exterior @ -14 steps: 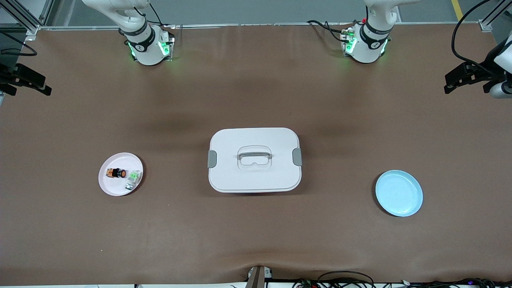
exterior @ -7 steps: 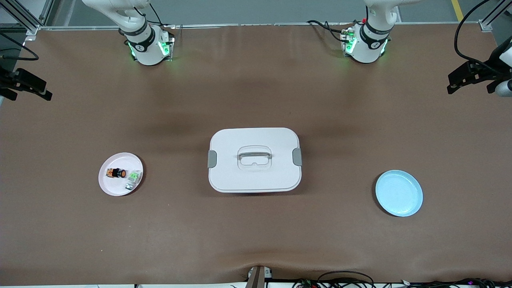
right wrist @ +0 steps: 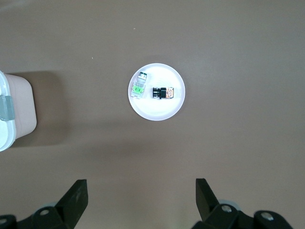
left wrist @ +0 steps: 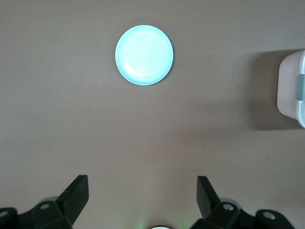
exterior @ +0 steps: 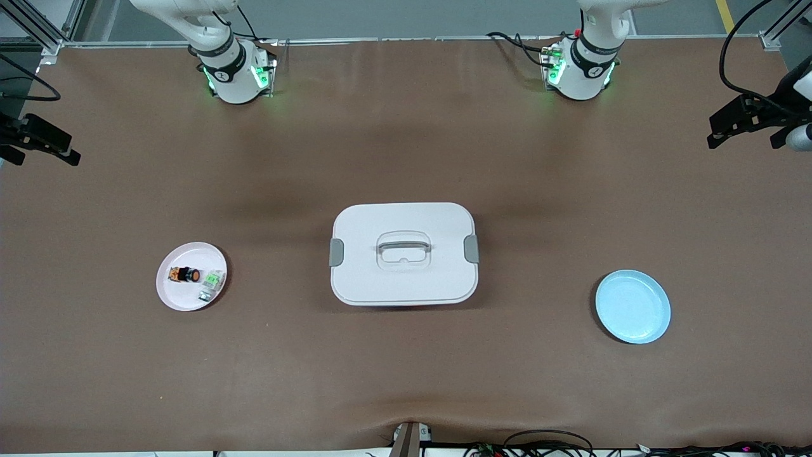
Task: Transfer orange switch to right arm and place
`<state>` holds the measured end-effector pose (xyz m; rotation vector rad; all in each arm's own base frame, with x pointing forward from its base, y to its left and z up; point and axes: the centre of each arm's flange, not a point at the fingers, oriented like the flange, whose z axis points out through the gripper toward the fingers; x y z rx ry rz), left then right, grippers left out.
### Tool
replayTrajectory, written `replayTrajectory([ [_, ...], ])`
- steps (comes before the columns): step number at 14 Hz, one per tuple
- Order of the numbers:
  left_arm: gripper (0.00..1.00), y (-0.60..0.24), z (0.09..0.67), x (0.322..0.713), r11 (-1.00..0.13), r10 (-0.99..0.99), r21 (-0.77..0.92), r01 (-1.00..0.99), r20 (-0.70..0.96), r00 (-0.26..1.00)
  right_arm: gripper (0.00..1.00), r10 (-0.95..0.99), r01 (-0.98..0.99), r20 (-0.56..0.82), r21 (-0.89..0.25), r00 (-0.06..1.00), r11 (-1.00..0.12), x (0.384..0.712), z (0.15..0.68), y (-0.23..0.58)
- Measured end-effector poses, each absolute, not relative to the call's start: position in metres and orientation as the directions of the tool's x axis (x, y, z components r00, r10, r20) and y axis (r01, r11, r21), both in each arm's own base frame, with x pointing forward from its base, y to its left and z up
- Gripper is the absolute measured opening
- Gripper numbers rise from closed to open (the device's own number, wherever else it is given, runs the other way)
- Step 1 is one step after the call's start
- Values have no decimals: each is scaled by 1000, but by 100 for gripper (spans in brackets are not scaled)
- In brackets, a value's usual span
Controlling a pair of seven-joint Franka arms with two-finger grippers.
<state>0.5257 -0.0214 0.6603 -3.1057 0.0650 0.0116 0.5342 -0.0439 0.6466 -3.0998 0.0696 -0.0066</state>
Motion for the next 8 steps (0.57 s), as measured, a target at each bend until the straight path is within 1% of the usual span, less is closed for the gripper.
replayTrajectory([
  [8, 100, -34, 660, 525, -998, -62, -4, -62, -8, 998, 100, -79, -79, -2, -39, 997, -996, 533, 644, -61],
])
